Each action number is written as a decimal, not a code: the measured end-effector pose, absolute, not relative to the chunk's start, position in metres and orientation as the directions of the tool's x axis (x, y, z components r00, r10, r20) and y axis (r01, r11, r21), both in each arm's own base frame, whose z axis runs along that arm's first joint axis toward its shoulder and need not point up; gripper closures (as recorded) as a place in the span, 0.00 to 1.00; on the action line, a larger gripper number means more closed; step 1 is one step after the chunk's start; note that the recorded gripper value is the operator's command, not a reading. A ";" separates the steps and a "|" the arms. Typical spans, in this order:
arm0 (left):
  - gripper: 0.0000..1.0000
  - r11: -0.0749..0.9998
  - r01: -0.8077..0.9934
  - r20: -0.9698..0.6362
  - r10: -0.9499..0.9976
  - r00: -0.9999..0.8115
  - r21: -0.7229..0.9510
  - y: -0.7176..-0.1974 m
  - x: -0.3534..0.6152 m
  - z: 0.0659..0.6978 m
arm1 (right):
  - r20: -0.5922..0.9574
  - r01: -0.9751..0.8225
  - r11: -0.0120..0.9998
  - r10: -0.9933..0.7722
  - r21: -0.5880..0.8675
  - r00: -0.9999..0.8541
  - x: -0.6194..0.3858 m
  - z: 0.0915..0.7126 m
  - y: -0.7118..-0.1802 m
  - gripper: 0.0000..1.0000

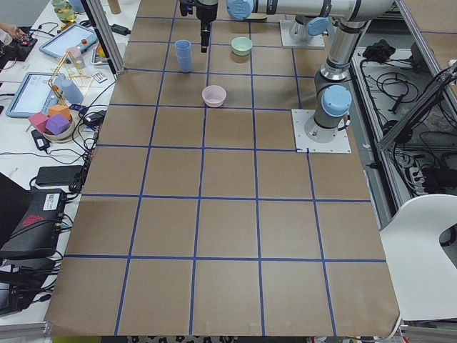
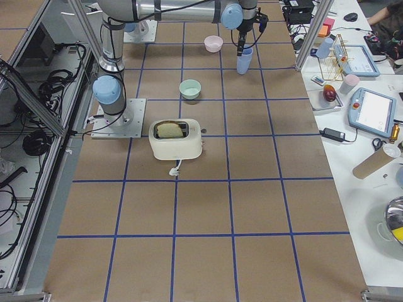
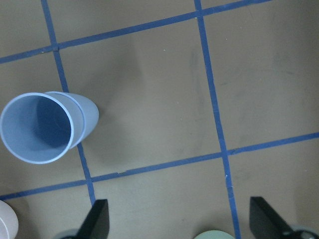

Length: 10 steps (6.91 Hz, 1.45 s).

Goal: Stack blue cups with both arms

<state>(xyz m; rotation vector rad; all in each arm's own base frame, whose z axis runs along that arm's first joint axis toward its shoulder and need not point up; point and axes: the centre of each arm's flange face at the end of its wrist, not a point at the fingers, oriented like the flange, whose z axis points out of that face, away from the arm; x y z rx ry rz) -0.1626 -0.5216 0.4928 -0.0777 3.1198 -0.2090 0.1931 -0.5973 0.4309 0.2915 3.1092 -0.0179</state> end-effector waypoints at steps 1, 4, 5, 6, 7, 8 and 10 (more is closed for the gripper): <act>0.00 0.990 -0.048 -0.011 -0.050 -0.999 -0.134 -0.521 -0.163 0.493 | -0.013 0.166 0.986 0.166 0.006 -0.986 0.172 0.435 -0.574 0.00; 0.00 0.990 -0.049 -0.011 -0.051 -0.999 -0.134 -0.522 -0.162 0.493 | 0.059 0.095 0.994 0.092 0.055 -0.994 0.127 0.447 -0.500 0.00; 0.00 0.990 -0.049 -0.011 -0.050 -0.999 -0.134 -0.521 -0.163 0.493 | 0.069 0.081 0.994 0.076 0.075 -0.995 0.123 0.453 -0.487 0.00; 0.00 0.990 -0.049 -0.011 -0.051 -0.999 -0.134 -0.521 -0.163 0.493 | 0.068 0.075 0.993 0.069 0.088 -0.995 0.123 0.459 -0.482 0.00; 0.00 0.990 -0.049 -0.011 -0.050 -0.999 -0.133 -0.521 -0.163 0.493 | 0.064 0.072 0.992 0.066 0.102 -0.996 0.123 0.466 -0.479 0.00; 0.00 0.990 -0.048 -0.011 -0.050 -0.999 -0.133 -0.521 -0.163 0.493 | 0.057 0.071 0.992 0.065 0.106 -0.996 0.124 0.472 -0.478 0.00; 0.00 0.990 -0.048 -0.011 -0.049 -0.999 -0.132 -0.522 -0.163 0.492 | 0.038 0.071 0.992 0.067 0.106 -0.997 0.126 0.476 -0.479 0.00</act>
